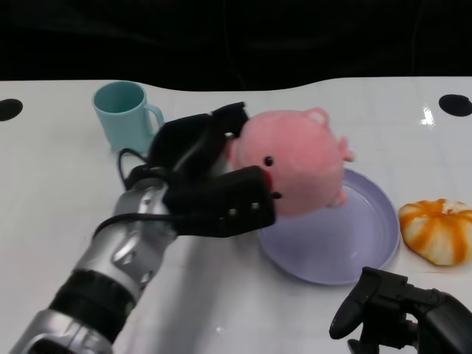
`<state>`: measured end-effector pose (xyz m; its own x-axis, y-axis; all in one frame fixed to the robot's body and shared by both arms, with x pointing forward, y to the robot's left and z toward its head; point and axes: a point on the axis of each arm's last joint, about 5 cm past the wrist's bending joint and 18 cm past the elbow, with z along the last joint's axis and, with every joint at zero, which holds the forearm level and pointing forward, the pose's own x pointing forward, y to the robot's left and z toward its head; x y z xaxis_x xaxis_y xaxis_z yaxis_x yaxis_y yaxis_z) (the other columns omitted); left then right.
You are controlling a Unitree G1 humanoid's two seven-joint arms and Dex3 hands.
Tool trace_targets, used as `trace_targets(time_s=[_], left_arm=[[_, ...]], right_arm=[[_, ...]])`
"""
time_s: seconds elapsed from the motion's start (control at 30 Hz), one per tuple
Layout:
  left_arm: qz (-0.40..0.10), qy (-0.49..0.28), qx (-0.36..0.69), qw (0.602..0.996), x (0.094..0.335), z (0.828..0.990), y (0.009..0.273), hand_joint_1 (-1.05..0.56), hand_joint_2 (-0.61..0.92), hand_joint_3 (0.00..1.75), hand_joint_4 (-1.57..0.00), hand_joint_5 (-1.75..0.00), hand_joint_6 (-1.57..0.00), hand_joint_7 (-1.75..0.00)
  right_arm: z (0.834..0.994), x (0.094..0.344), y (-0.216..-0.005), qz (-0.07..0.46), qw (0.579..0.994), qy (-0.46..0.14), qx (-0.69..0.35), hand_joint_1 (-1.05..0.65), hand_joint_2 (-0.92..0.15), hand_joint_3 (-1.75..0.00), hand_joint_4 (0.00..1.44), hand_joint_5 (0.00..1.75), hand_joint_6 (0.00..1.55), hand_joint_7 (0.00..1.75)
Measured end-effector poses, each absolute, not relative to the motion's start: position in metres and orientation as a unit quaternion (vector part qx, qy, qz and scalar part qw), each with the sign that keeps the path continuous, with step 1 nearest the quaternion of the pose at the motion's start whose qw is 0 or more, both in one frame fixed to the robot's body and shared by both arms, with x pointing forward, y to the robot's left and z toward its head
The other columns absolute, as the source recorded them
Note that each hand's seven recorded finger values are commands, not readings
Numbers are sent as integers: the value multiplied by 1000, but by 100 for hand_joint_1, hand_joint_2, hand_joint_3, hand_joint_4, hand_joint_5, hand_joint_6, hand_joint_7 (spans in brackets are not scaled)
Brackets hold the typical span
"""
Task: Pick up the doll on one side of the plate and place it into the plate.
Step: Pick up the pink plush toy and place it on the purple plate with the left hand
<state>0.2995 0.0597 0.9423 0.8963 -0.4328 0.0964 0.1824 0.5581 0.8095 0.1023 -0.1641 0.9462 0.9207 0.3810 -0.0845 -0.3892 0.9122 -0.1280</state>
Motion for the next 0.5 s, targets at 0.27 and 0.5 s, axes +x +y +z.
trace_targets(time_s=[0.27, 0.5], left_arm=[[-224, -145, 460, 847, 298, 956, 24, -22, 44, 105, -92, -175, -72, -175], [-253, -113, 473, 836, 297, 952, 2, -23, 57, 87, -90, -175, -66, -163]], right_arm=[[948, 101, -162, 199, 977, 23, -72, -15, -60, -104, 63, 169, 55, 141], [950, 101, -159, 199, 977, 18, -74, -16, -59, -106, 62, 169, 55, 140]])
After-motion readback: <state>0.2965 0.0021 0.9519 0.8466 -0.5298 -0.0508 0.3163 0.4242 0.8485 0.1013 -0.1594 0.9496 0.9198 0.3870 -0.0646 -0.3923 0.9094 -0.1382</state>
